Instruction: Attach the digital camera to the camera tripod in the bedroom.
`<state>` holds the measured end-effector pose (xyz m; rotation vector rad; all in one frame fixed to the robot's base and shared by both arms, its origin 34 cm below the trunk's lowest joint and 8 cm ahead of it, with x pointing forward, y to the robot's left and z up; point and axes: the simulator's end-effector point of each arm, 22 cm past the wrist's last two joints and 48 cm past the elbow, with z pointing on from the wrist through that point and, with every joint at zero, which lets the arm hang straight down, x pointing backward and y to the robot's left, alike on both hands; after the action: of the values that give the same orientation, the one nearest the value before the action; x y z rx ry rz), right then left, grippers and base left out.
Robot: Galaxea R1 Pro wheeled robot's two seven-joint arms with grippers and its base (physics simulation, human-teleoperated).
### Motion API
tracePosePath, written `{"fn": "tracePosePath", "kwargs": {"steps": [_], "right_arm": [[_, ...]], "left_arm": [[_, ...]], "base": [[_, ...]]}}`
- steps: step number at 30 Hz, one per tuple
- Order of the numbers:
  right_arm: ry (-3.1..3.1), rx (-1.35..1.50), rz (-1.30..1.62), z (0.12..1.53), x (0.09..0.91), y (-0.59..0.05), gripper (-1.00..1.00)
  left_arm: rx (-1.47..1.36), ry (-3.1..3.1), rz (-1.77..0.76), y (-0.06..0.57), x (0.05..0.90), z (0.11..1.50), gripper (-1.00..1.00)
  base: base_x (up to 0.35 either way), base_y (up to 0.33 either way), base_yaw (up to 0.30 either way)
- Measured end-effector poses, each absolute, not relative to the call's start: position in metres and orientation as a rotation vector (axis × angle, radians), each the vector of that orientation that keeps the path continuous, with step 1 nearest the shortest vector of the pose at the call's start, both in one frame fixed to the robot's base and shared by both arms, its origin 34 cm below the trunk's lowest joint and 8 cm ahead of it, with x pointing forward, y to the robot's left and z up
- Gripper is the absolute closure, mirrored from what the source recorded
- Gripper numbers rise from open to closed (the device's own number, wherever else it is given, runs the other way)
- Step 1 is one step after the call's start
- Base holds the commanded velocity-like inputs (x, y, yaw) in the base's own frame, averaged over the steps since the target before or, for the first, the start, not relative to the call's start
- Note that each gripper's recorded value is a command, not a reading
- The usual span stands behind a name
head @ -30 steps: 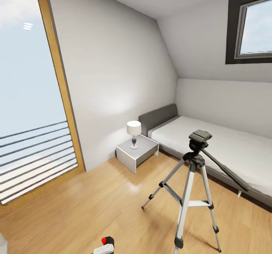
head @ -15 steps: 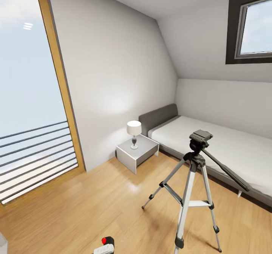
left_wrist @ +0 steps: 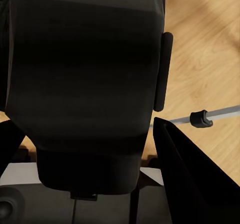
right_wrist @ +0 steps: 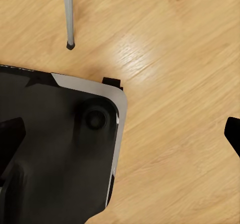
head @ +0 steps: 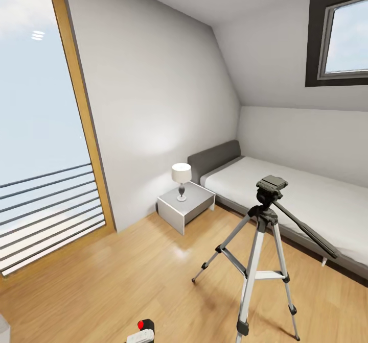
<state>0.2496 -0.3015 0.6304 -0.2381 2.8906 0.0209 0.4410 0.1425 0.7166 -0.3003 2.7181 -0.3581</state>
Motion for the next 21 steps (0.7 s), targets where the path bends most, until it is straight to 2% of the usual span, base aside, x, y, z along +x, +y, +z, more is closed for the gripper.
{"fn": "tracePosePath", "kwargs": {"steps": [7, 17, 21], "right_arm": [[2.890, -0.239, 0.021, 0.6305, 0.2496, -0.3014, -1.00], [2.889, -0.239, 0.021, 0.6307, 0.2497, -0.3014, -1.00], [2.889, -0.239, 0.020, 0.6306, 0.2499, -0.3015, -1.00]], "left_arm": [[-0.297, 2.717, -0.359, 0.1425, 0.4411, 0.7167, 1.00], [-0.293, 2.714, -0.363, 0.1418, 0.4413, 0.7170, 1.00], [-0.295, 2.714, -0.364, 0.1422, 0.4416, 0.7170, 1.00]], "base": [[0.030, 0.000, 0.000], [0.230, 0.000, 0.000], [0.119, 0.000, 0.000]]}}
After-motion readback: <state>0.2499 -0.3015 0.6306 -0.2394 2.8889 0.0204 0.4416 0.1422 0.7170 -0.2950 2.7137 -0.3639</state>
